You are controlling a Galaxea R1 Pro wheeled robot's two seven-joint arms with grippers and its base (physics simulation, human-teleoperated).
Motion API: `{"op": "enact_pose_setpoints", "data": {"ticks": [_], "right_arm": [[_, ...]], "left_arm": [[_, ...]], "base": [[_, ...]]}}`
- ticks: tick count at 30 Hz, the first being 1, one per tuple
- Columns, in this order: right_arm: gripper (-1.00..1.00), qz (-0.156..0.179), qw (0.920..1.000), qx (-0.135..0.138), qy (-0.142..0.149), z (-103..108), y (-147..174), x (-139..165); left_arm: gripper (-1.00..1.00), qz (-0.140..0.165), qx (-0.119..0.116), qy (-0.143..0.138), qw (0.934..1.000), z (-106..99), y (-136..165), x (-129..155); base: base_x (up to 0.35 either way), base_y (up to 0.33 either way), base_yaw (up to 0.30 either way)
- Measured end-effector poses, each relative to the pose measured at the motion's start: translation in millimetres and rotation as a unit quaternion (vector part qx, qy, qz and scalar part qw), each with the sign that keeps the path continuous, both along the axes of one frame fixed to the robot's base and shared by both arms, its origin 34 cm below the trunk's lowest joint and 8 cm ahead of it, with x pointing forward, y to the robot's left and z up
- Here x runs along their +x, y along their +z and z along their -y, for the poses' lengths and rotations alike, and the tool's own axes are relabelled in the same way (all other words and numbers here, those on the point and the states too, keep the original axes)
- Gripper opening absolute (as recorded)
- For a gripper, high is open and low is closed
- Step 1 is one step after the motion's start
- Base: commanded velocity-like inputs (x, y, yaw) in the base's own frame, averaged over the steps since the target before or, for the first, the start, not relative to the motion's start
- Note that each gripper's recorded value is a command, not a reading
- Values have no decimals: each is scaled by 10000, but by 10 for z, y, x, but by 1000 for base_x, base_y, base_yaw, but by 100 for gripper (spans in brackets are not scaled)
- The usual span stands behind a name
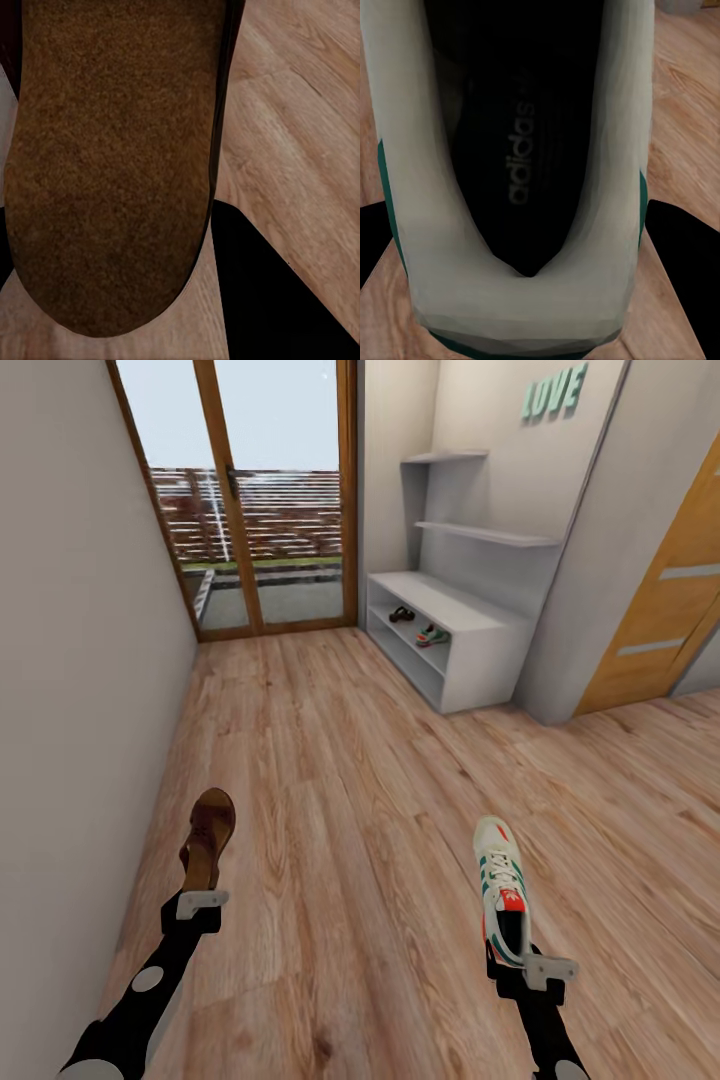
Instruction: Pick up the two gym shoes and the two sandals from the corridor floor and place them onto the hallstand (shoe rack) in the corridor, making sure they are on the rack and not on the floor. Arrange them so the two gym shoes are next to each other and the two sandals are next to each other.
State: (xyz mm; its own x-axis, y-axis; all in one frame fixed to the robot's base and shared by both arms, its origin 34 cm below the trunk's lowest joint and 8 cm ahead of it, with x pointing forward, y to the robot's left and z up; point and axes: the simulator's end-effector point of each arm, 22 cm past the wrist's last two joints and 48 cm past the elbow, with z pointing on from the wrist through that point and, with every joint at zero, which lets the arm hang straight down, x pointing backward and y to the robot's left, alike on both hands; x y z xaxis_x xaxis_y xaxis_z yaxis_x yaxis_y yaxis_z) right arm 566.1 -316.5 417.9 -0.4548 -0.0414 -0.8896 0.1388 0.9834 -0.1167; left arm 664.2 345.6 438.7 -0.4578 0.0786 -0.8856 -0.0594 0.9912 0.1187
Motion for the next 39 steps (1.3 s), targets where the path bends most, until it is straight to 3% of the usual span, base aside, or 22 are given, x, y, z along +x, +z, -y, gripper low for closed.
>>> {"op": "enact_pose_setpoints", "data": {"ticks": [15,25,39], "right_arm": [[-100,-3,10000,3,4,-4,-1,1],[-100,-1,10000,1,-2,0,-1,0],[-100,-10,10000,2,2,-3,-5,-2]], "left_arm": [[-100,0,0,0,10000,-1,0,0],[-100,0,1,0,10000,-1,0,-1],[-100,0,1,0,10000,-1,0,0]], "base": [[340,0,0],[340,0,173],[340,40,13]]}}
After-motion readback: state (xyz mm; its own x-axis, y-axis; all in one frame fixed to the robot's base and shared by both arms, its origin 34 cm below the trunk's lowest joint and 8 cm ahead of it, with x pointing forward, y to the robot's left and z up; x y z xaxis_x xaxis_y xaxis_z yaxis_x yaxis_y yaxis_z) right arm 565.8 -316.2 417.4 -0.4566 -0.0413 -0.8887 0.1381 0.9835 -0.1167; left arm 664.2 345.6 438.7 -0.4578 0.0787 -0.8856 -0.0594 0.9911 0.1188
